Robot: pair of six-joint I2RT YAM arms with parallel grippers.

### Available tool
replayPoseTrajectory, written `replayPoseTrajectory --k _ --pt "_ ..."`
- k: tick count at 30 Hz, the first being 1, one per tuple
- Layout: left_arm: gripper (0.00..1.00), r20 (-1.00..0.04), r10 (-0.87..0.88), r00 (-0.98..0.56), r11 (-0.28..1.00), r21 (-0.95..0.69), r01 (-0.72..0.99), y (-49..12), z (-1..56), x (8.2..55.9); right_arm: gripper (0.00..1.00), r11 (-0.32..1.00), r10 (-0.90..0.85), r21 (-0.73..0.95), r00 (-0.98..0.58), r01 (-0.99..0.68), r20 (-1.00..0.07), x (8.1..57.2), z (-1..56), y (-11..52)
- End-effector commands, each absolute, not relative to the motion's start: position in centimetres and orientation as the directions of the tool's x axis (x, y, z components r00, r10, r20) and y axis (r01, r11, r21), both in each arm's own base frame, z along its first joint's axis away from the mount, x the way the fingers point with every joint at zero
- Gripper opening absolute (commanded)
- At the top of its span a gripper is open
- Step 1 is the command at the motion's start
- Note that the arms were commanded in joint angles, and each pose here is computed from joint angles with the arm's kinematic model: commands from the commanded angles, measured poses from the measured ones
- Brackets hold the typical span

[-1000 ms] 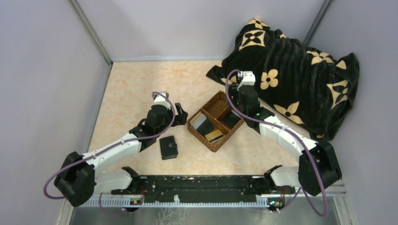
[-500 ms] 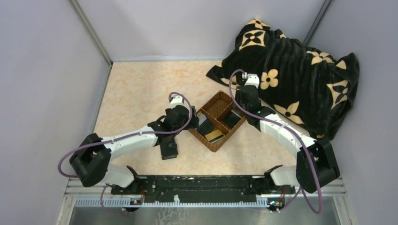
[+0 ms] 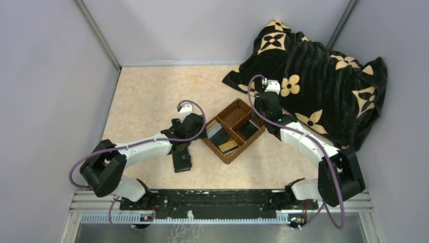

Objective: Take the credit cards out of the card holder

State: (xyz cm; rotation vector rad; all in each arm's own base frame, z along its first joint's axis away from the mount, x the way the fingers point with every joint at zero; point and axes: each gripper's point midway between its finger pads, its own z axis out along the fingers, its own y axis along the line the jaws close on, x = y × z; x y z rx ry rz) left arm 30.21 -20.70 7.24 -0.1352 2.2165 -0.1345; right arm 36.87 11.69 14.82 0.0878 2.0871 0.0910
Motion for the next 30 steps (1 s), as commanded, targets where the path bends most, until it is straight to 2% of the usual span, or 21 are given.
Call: replayPoseTrajectory --k 1,10,19,26,30 --pt "0.97 -0.789 -0.179 -0.588 0.984 -0.145 -0.105 -18.9 7.9 31.6 0.44 0.99 0.14 0.137 -0.461 0.041 -0.876 38.3 16.5 11.7" --pt "0.97 -0.792 -0.24 -0.562 0.971 -0.2 -0.132 -16.8 9.2 34.9 0.36 0.985 0.156 0.172 -0.548 0.022 -0.822 38.8 13.8 12.4" --pt "0.97 -0.806 -0.274 -0.525 0.961 -0.247 -0.122 -17.8 11.6 39.4 0.35 0.973 0.141 0.217 -0.536 -0.08 -0.832 38.0 14.7 14.2" --pt "0.97 -0.788 -0.302 -0.536 0.938 -0.347 -0.019 -19.6 13.7 38.0 0.55 0.968 0.097 0.208 -0.564 -0.137 -0.82 38.0 14.1 15.5" --pt "0.98 -0.783 -0.304 -0.543 0.923 -0.384 0.037 -19.8 14.0 36.2 0.58 0.971 0.07 0.192 -0.592 -0.145 -0.803 38.1 13.0 16.3"
